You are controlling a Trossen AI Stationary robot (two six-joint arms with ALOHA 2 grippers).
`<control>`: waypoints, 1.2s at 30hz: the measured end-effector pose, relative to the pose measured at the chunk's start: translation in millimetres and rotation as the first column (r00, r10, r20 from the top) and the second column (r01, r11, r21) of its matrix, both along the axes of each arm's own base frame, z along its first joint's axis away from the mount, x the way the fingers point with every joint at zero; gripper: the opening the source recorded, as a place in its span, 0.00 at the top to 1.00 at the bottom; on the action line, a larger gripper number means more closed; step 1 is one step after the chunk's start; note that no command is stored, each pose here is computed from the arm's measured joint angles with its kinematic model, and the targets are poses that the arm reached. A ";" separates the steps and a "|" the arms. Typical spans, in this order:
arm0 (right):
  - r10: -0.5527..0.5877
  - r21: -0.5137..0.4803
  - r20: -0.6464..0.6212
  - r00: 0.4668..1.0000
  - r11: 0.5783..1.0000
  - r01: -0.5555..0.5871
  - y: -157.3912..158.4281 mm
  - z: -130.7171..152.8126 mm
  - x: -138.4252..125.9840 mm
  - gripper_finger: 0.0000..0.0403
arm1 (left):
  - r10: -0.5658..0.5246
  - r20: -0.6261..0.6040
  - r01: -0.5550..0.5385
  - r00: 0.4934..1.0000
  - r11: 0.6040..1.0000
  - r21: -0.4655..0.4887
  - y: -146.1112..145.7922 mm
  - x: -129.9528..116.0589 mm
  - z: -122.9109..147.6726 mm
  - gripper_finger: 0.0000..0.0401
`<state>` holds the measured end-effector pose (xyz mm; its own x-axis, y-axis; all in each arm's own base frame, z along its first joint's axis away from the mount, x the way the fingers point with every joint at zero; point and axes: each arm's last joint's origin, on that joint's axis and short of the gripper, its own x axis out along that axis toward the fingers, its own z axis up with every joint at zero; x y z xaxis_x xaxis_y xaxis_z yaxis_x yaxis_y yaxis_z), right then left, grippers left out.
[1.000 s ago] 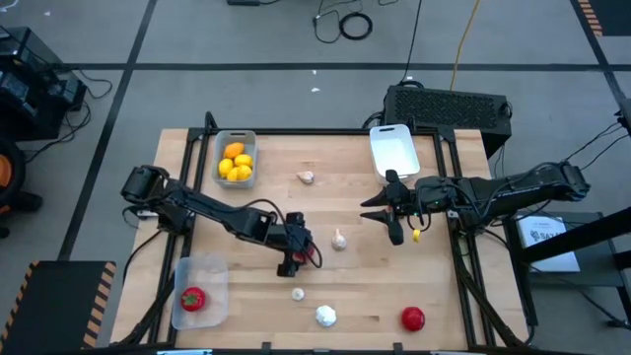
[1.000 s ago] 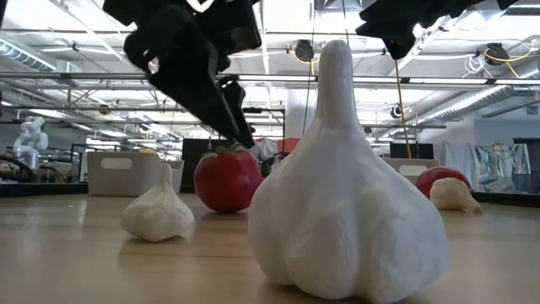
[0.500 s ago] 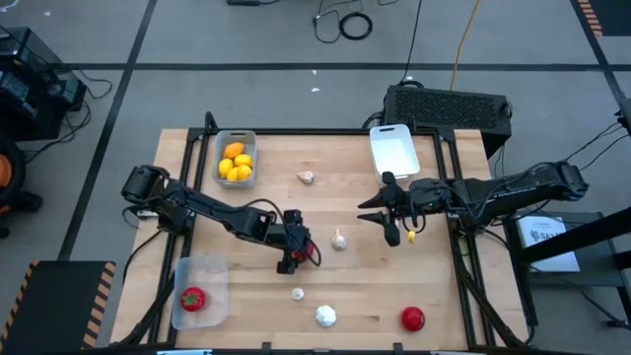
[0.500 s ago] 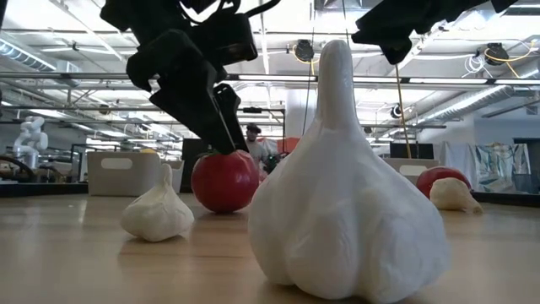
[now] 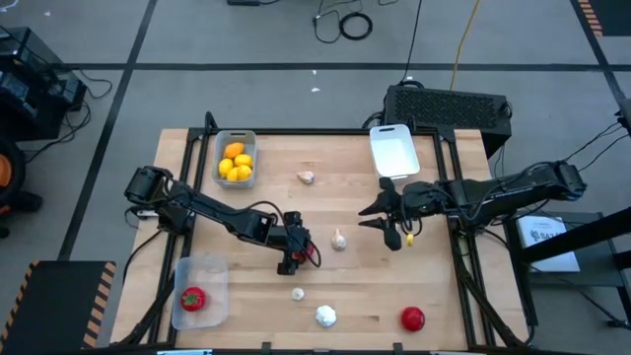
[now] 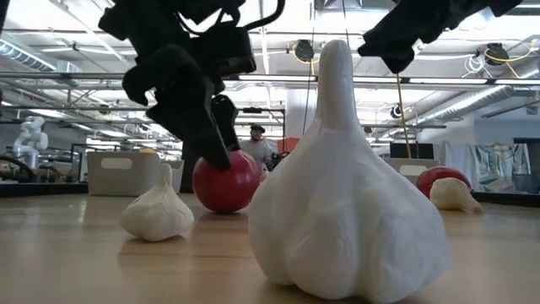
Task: Sort produce into baskets
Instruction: Put the red tomato into the transparent bin
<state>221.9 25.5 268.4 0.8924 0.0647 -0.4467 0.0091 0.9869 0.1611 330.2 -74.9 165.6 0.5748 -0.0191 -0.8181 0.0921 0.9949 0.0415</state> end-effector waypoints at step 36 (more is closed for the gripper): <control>-0.022 -0.006 0.012 1.000 1.000 0.022 -3.2 -2.9 7.3 0.71 | 0.016 0.005 -0.016 1.000 1.000 -0.010 1.3 13.5 -31.9 0.12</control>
<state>229.2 22.4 265.4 0.8987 0.0426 -0.4365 0.0285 0.9875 0.1551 343.7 -73.6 133.7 0.5795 -0.0183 -0.8148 0.0764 0.9966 0.0319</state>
